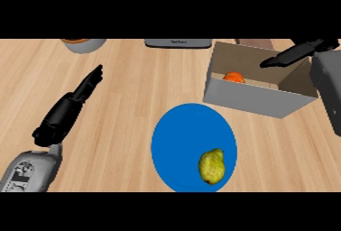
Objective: Pick the squash from the plate and place it in the cardboard box
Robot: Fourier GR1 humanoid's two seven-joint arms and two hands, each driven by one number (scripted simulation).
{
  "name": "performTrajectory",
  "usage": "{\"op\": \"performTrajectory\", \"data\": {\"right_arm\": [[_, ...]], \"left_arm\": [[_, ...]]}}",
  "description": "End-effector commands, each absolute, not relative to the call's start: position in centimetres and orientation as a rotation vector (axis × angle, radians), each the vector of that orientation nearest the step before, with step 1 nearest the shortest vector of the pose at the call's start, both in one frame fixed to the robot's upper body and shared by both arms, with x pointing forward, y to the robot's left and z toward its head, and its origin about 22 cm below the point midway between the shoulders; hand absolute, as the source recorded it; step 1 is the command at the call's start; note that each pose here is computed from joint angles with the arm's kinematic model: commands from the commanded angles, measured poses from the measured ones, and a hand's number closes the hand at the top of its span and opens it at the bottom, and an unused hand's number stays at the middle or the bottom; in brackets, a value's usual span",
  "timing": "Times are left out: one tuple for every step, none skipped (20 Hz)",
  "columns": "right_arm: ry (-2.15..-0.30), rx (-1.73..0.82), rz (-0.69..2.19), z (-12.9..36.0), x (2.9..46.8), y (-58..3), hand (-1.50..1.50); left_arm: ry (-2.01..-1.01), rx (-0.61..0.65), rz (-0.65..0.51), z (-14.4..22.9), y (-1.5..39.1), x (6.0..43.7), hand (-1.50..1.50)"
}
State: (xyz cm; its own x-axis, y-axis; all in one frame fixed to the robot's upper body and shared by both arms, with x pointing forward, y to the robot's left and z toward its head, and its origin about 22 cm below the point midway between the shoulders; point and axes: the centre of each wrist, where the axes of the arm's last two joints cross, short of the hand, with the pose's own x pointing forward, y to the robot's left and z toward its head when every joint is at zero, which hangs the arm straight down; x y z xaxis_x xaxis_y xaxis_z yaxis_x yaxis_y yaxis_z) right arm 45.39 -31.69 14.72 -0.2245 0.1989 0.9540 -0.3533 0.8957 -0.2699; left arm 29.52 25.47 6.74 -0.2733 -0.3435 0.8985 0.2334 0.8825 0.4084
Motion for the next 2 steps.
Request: {"op": "performTrajectory", "data": {"right_arm": [[-1.723, 0.125, 0.320, 13.9, 44.5, -35.3, -1.50], [-1.747, 0.095, 0.291, 15.3, 44.9, -35.1, -1.50]], "left_arm": [[-1.765, 0.068, -0.572, 6.0, 26.3, 29.5, 0.00], [-1.787, 0.072, -0.567, 7.4, 24.9, 29.9, 0.00]]}}
